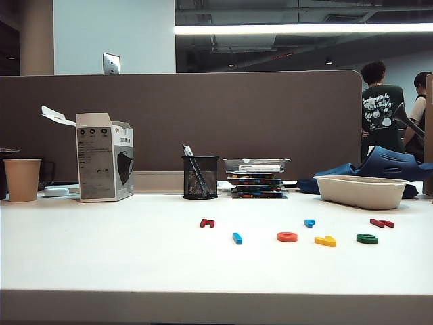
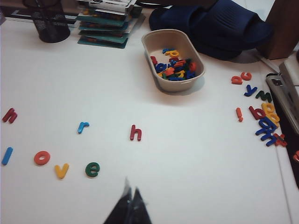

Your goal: Select the appropriate letters from the row of letter magnets placed on the table to arrange into the word "love".

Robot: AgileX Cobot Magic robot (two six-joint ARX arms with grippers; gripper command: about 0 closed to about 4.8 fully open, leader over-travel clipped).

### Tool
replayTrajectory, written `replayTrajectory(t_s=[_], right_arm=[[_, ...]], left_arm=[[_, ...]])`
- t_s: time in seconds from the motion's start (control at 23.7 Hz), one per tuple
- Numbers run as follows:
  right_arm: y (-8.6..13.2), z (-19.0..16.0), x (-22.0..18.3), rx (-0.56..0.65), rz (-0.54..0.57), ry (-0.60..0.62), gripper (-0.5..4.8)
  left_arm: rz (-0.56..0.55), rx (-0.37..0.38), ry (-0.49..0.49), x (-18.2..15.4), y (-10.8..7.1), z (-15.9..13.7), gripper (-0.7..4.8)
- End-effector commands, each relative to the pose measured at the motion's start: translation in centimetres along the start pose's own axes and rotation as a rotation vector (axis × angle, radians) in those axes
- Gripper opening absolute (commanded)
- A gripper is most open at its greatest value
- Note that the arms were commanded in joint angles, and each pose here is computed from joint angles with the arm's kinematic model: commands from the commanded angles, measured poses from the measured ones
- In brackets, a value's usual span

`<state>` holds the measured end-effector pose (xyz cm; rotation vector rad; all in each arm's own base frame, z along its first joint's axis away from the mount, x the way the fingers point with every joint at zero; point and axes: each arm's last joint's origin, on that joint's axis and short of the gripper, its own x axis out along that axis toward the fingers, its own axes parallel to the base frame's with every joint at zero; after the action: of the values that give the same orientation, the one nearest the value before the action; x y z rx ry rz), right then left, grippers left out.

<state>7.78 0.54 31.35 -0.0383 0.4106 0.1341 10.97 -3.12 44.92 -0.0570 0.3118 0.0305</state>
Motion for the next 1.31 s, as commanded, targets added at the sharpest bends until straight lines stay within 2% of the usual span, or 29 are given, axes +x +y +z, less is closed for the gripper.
replayTrajectory(t_s=[0.04, 0.25, 0.38, 0.59, 0.72, 0.8, 0.89, 1.01, 1.31], right_arm=[[0.1, -1.0, -0.2, 0.0, -0.003, -0.023, -0.06], [0.2, -2.6, -0.3, -0.002, -0.002, -0.072, -0.06], [0.4, -2.8, -0.7, -0.008, 0.066, -0.209, -0.06], [0.6, -3.3, 0.3, 0.007, 0.155, -0.246, -0.06], [0.6, -4.0, 1.1, 0.032, 0.156, -0.221, -0.06], [0.5, -4.5, 1.7, 0.048, 0.154, -0.213, -0.06], [0.5, -4.9, 2.4, 0.044, 0.156, -0.233, -0.06], [0.5, -5.6, 3.2, 0.042, 0.153, -0.235, -0.06], [0.4, -7.9, 5.5, 0.042, 0.159, -0.235, -0.06]], left_arm=[[0.017, 0.015, -0.019, -2.4, 1.2, -0.6, -0.05], [0.053, -0.003, -0.09, -6.4, 3.1, -2.2, -0.05], [0.043, -0.029, -0.151, -9.0, 4.7, -4.9, -0.05], [0.033, -0.064, -0.19, -9.7, 5.7, -9.6, -0.05], [0.007, -0.079, -0.235, -9.0, 5.8, -11.8, -0.05], [-0.054, -0.024, -0.289, -7.8, 5.4, -13.1, -0.05], [-0.141, 0.064, -0.343, -6.2, 4.7, -14.1, -0.05], [-0.214, 0.121, -0.375, -4.0, 3.8, -15.2, -0.05], [-0.3, 0.134, -0.414, 1.1, 2.1, -18.6, -0.05]])
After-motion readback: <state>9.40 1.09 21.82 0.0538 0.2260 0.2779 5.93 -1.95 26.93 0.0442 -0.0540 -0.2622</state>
